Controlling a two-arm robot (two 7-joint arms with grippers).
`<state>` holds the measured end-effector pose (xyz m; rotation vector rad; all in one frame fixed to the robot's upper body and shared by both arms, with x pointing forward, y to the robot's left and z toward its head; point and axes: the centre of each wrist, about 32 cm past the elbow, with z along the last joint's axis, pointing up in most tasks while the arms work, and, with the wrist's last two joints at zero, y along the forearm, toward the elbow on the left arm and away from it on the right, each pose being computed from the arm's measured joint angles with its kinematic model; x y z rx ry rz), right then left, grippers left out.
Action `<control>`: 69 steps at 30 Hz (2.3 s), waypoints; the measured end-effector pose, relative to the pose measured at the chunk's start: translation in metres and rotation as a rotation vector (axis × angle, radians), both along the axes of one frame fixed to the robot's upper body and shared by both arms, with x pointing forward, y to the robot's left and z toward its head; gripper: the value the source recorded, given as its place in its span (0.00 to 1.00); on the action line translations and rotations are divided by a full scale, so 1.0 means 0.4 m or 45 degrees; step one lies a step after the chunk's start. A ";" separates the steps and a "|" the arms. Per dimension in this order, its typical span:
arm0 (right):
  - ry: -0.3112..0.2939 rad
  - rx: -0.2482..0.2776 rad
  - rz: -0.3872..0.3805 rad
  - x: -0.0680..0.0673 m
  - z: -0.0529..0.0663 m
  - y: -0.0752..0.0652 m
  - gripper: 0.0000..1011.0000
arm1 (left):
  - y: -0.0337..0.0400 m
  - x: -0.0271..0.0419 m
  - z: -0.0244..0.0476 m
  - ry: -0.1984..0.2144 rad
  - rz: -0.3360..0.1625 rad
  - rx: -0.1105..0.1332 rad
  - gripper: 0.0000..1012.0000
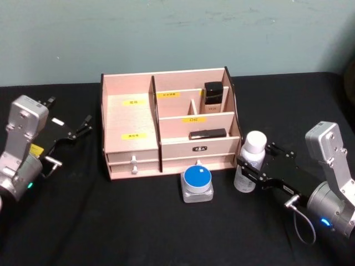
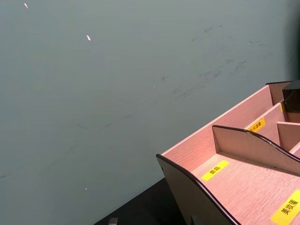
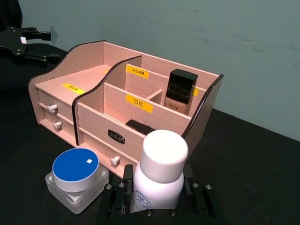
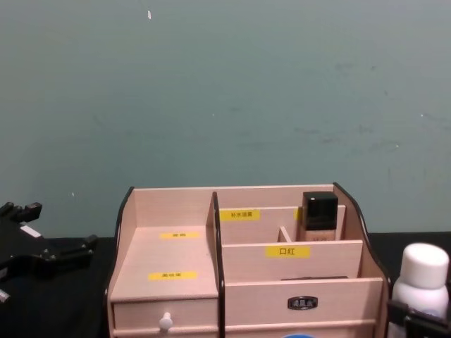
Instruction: Pick up the facial cleanser and watermelon frost from the table and place them into the tiered storage box.
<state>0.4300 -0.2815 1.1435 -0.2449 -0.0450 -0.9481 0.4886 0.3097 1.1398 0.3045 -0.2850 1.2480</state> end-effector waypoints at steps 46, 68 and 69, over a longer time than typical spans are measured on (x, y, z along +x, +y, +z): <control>-0.265 0.056 0.255 0.103 0.219 0.093 0.61 | 0.000 0.000 0.000 0.000 0.000 0.000 1.00; -0.247 0.057 0.262 0.268 0.204 0.183 0.61 | 0.000 0.000 0.000 0.000 0.000 0.000 1.00; -0.245 0.057 0.261 0.271 0.202 0.184 0.61 | 0.000 0.000 0.000 0.000 0.000 0.000 1.00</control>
